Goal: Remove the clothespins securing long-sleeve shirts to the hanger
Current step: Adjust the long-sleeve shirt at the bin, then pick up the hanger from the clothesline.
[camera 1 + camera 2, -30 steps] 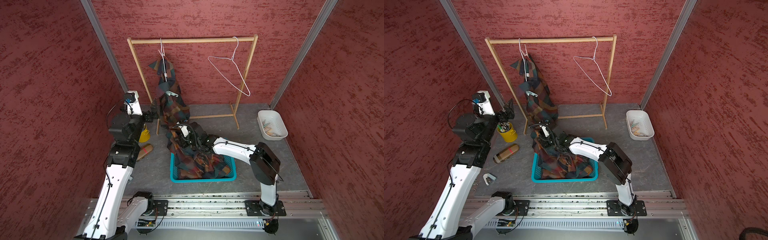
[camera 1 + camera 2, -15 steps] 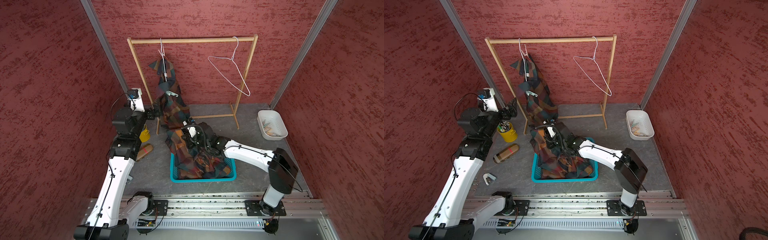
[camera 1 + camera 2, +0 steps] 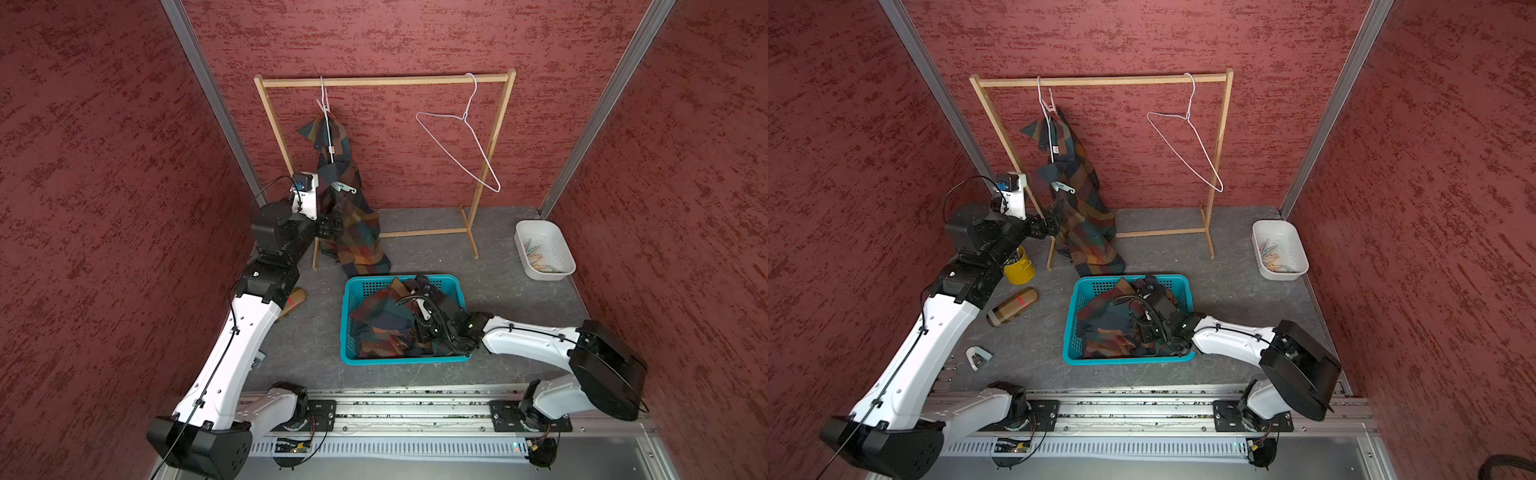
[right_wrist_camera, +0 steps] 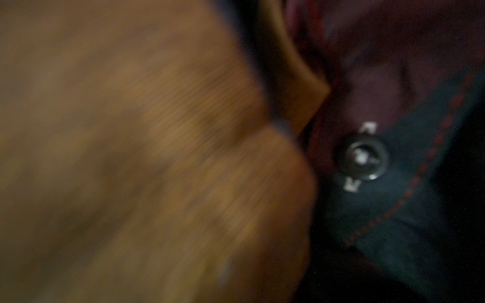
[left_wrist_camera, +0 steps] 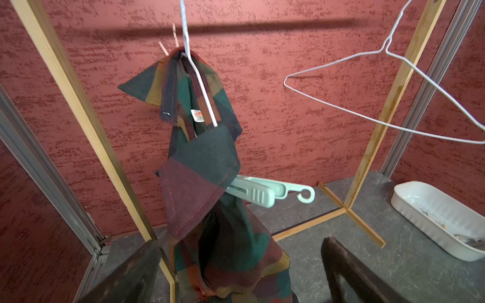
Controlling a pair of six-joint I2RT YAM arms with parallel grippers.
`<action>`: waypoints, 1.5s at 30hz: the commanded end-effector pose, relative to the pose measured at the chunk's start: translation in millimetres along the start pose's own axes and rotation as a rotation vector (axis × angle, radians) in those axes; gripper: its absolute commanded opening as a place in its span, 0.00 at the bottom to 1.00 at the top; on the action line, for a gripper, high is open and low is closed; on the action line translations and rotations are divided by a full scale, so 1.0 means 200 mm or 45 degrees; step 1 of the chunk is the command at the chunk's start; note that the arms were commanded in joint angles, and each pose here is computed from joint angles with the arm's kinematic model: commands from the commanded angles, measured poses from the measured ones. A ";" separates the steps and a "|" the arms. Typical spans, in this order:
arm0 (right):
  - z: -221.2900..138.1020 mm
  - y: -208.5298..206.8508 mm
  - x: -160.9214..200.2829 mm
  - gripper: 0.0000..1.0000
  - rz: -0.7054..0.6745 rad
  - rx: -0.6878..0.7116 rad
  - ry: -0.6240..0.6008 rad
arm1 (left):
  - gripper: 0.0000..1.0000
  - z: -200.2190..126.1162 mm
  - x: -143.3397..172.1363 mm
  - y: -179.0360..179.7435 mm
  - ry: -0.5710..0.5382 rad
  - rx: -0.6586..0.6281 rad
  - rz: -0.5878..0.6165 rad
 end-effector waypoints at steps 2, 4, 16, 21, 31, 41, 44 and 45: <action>-0.02 0.02 -0.08 0.00 0.061 -0.013 -0.102 | 0.98 0.10 0.04 0.02 0.016 -0.039 0.035; -0.02 0.02 -0.08 0.12 0.062 -0.018 -0.113 | 0.98 0.15 0.04 0.03 0.015 -0.059 0.042; -0.27 0.02 -0.26 0.41 0.043 0.019 -0.334 | 0.94 0.33 0.01 0.07 -0.035 -0.126 0.053; -0.30 0.01 -0.28 0.42 0.029 0.031 -0.357 | 0.69 0.35 -0.02 0.06 -0.043 -0.120 0.060; -0.32 0.02 -0.33 0.42 -0.003 0.032 -0.397 | 0.31 0.32 -0.04 0.06 -0.035 -0.111 0.059; -0.32 0.03 -0.40 0.53 -0.056 0.017 -0.441 | 0.00 0.23 -0.12 0.04 -0.117 -0.097 0.082; -0.33 0.04 -0.41 0.58 -0.061 -0.001 -0.454 | 0.00 0.19 -0.15 0.04 -0.159 -0.089 0.090; -0.32 0.04 -0.42 0.59 -0.061 -0.004 -0.457 | 0.00 0.18 -0.16 0.04 -0.170 -0.090 0.090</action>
Point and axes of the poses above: each gripper's point midway between its finger pads, its own z axis out along the fingers, its own y axis along the line the jaws close on, x = y × z, the point moved 8 cm from there along -z, back along the fingers, and after that the axes turned 8 degrees about -z, right-handed, at the moved point
